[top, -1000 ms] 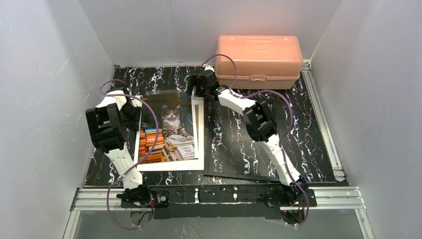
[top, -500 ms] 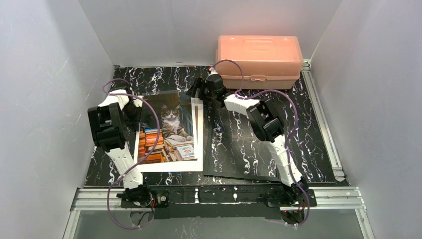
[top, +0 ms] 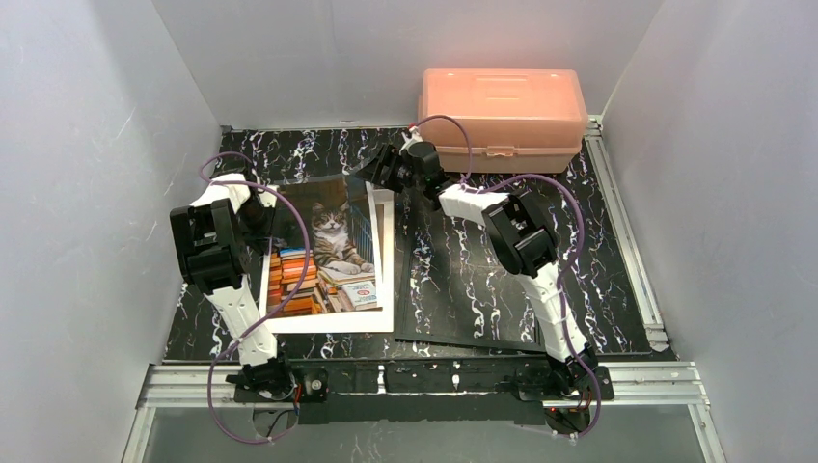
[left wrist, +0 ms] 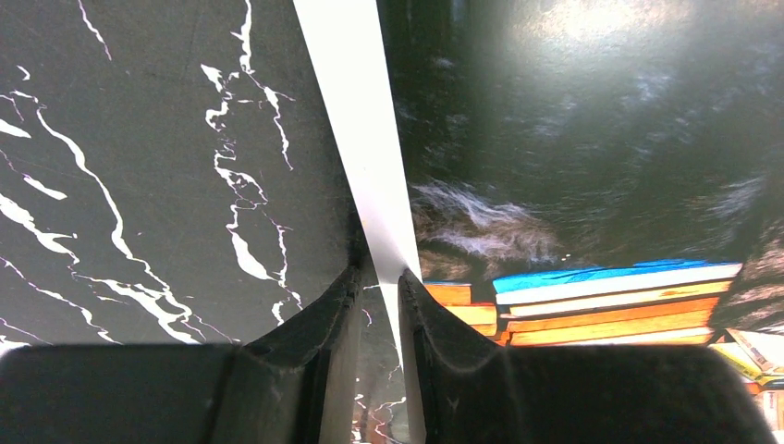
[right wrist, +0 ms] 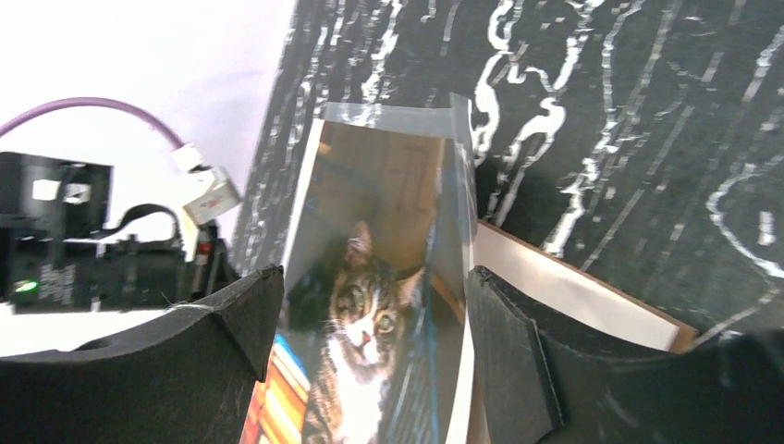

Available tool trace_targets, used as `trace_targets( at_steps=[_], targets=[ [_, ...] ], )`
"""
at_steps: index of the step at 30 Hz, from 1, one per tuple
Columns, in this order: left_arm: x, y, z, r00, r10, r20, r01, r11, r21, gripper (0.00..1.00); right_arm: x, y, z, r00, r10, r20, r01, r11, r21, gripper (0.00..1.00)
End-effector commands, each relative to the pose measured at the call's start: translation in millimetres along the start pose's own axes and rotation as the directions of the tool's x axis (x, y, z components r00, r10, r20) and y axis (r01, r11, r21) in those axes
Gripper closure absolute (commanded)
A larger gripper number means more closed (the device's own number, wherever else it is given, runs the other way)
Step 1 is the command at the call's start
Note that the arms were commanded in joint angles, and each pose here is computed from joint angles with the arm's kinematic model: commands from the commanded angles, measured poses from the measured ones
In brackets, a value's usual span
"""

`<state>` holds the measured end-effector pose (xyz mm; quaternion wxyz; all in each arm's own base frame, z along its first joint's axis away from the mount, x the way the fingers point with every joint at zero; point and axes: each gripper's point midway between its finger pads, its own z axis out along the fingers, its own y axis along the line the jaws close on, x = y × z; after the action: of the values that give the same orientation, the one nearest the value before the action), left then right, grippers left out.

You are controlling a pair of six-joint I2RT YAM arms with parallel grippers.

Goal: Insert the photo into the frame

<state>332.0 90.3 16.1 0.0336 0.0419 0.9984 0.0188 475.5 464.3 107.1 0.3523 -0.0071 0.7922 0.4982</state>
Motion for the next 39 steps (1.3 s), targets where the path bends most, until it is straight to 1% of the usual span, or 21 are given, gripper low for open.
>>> trace_targets(
  at_steps=[1, 4, 7, 11, 16, 19, 22, 29, 33, 34, 37, 39],
  targets=[
    [-1.5, 2.4, 28.5, 1.000, 0.020, -0.012, -0.020, 1.000, -0.002, 0.81, 6.5, 63.0, -15.1, 0.998, 0.036, -0.046, -0.045, 0.977, -0.208, 0.22],
    [-2.3, 2.7, 27.8, 1.000, 0.021, -0.007, -0.021, 1.000, -0.004, 0.81, 19.8, 74.4, -18.7, 0.992, 0.082, -0.091, -0.105, 0.954, -0.281, 0.24],
    [-2.2, 1.9, 28.0, 1.000, 0.021, -0.007, -0.021, 1.000, -0.001, 0.81, 38.8, 72.0, -20.1, 0.981, 0.120, -0.154, -0.162, 0.941, -0.298, 0.25],
    [-2.3, 2.3, 26.6, 1.000, 0.020, -0.003, -0.020, 1.000, -0.001, 0.81, 48.0, 66.6, -29.4, 0.975, 0.147, -0.165, -0.191, 0.937, -0.292, 0.26],
    [-2.4, 2.1, 24.7, 1.000, 0.026, 0.001, -0.025, 1.000, -0.004, 0.82, 41.9, 79.4, -47.1, 0.979, 0.137, -0.151, -0.178, 0.936, -0.303, 0.26],
    [-1.7, 2.2, 23.0, 1.000, 0.026, 0.002, -0.026, 1.000, -0.005, 0.82, 41.3, 84.8, -60.1, 0.978, 0.137, -0.160, -0.179, 0.940, -0.289, 0.29],
    [0.0, 1.7, 21.5, 1.000, 0.027, 0.002, -0.027, 1.000, -0.004, 0.82, 42.4, 88.9, -75.8, 0.977, 0.144, -0.160, -0.184, 0.943, -0.278, 0.33],
    [1.7, 0.1, 20.0, 1.000, 0.024, 0.002, -0.024, 1.000, 0.000, 0.82, 45.1, 94.3, -104.1, 0.976, 0.157, -0.154, -0.193, 0.946, -0.260, 0.49],
    [1.0, -0.9, 18.0, 1.000, 0.021, 0.007, -0.021, 1.000, 0.005, 0.82, 51.5, 85.9, -104.3, 0.972, 0.167, -0.165, -0.203, 0.950, -0.236, 0.61],
    [1.2, -1.5, 17.3, 1.000, 0.021, 0.007, -0.021, 1.000, 0.007, 0.82, 52.8, 85.0, -103.5, 0.971, 0.170, -0.169, -0.207, 0.950, -0.234, 0.63],
    [1.1, -2.5, 15.5, 1.000, 0.021, 0.013, -0.021, 1.000, 0.011, 0.82, 56.2, 83.0, -100.8, 0.967, 0.178, -0.181, -0.218, 0.949, -0.229, 0.64],
    [1.8, -3.0, 15.6, 1.000, 0.021, 0.011, -0.021, 1.000, 0.013, 0.82, 57.6, 82.6, -100.1, 0.966, 0.180, -0.185, -0.220, 0.948, -0.228, 0.68]
  ],
)
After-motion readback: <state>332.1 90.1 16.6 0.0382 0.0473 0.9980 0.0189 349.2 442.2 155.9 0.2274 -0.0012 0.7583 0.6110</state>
